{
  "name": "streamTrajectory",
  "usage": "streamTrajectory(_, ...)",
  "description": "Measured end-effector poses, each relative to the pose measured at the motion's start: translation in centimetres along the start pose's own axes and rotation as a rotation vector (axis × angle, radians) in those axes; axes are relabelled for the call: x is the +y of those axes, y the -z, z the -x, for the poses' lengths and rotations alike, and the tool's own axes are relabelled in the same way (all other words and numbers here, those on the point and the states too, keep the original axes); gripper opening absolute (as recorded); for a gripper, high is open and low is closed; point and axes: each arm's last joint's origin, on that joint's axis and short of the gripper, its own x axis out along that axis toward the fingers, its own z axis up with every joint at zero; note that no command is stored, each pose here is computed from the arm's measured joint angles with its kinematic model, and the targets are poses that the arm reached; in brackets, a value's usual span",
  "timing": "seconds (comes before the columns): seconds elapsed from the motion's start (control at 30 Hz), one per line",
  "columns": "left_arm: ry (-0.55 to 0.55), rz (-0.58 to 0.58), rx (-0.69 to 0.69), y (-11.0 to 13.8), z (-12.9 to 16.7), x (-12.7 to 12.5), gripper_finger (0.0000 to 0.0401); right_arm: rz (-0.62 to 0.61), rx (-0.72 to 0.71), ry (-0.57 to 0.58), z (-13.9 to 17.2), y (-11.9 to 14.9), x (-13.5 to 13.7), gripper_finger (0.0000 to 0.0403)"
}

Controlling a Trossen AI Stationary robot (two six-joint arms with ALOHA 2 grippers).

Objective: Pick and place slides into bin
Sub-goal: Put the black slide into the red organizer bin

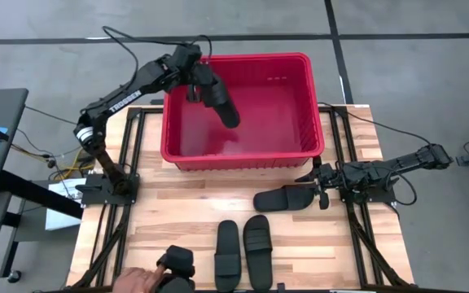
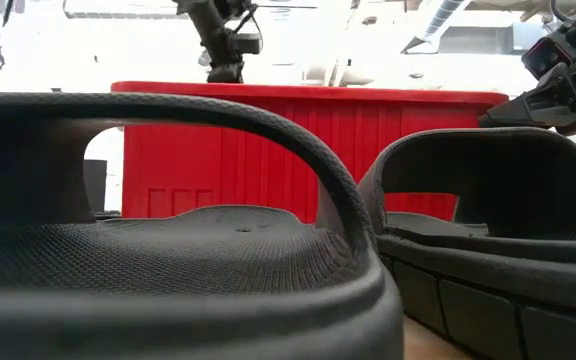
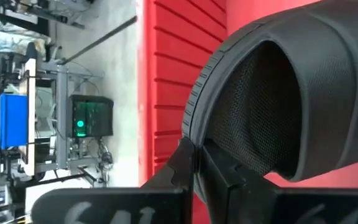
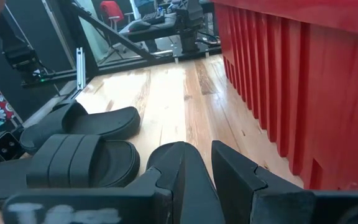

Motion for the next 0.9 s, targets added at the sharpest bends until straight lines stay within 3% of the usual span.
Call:
streamTrajectory(0.17, 0.054, -0.040, 0.064, 0.3, -0.4, -0.7, 0.0000, 0.000, 0.000, 0.000, 0.0, 0.0, 0.0, 0.0071)
streamTrajectory(0.6, 0.147, -0.152, 0.058, -0.5, 0.1, -2.4, 0.0000, 0.000, 0.000, 0.000, 0.0, 0.0, 0.0, 0.0071)
streamTrajectory(0.9, 0.244, -0.197, 0.042, -1.9, -2.5, -4.4, 0.0000, 0.000, 0.000, 0.000, 0.0, 0.0, 0.0, 0.0071)
